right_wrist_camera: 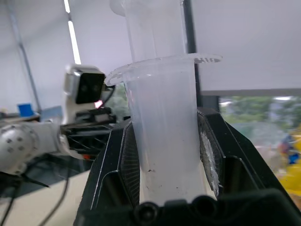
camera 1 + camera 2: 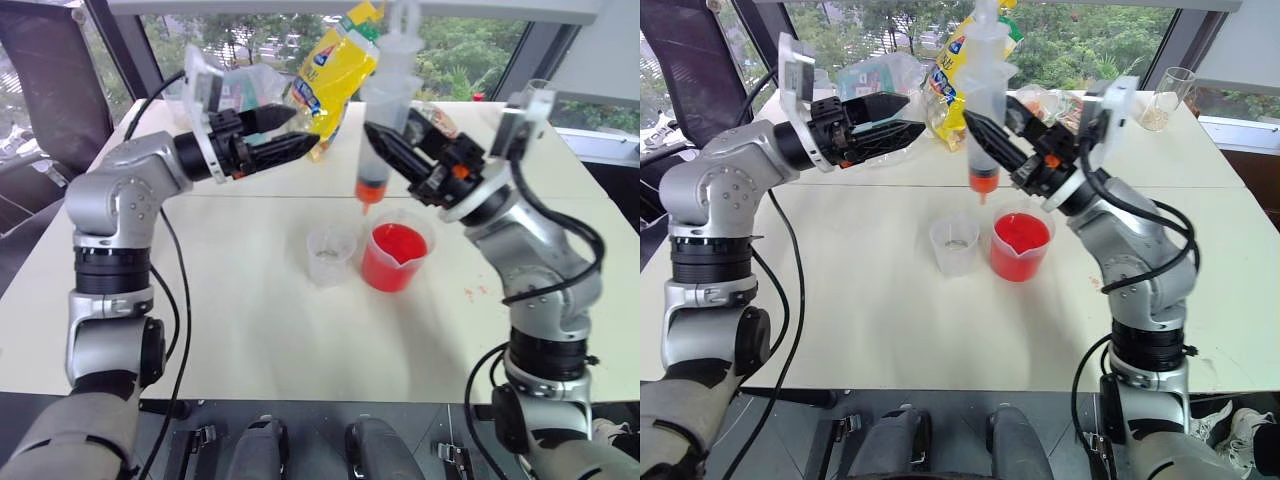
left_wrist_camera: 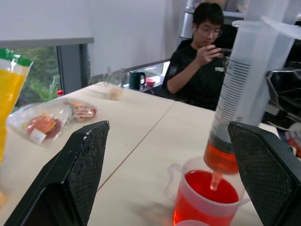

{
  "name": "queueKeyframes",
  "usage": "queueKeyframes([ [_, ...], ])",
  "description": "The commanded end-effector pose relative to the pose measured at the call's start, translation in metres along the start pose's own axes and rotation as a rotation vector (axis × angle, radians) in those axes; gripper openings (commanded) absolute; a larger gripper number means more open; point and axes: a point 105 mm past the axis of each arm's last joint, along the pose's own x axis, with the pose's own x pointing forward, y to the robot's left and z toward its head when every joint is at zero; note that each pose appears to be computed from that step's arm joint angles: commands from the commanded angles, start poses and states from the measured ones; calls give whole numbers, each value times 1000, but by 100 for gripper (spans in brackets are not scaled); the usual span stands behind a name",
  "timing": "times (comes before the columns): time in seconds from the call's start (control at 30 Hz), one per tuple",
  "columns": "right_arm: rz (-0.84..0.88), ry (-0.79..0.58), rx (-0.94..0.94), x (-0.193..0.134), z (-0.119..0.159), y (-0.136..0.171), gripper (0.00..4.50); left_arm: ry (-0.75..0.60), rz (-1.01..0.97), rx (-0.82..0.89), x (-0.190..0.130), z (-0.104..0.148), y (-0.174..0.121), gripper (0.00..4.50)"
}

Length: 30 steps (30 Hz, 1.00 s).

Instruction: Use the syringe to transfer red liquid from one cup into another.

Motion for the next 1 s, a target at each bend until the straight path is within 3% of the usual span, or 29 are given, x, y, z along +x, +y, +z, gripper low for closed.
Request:
queueKeyframes([
  [0.03, 29, -27, -3, 5, -6, 7, 141, -38, -9, 56, -7, 21, -10, 411],
  [0.37, 40, 30, 39, 0, -50, 19, 141, -41, -99, 49, -2, 33, -31, 411],
  [1.0, 24, 45, 31, 1, -60, 19, 141, -36, -257, -7, 27, 26, -57, 411],
])
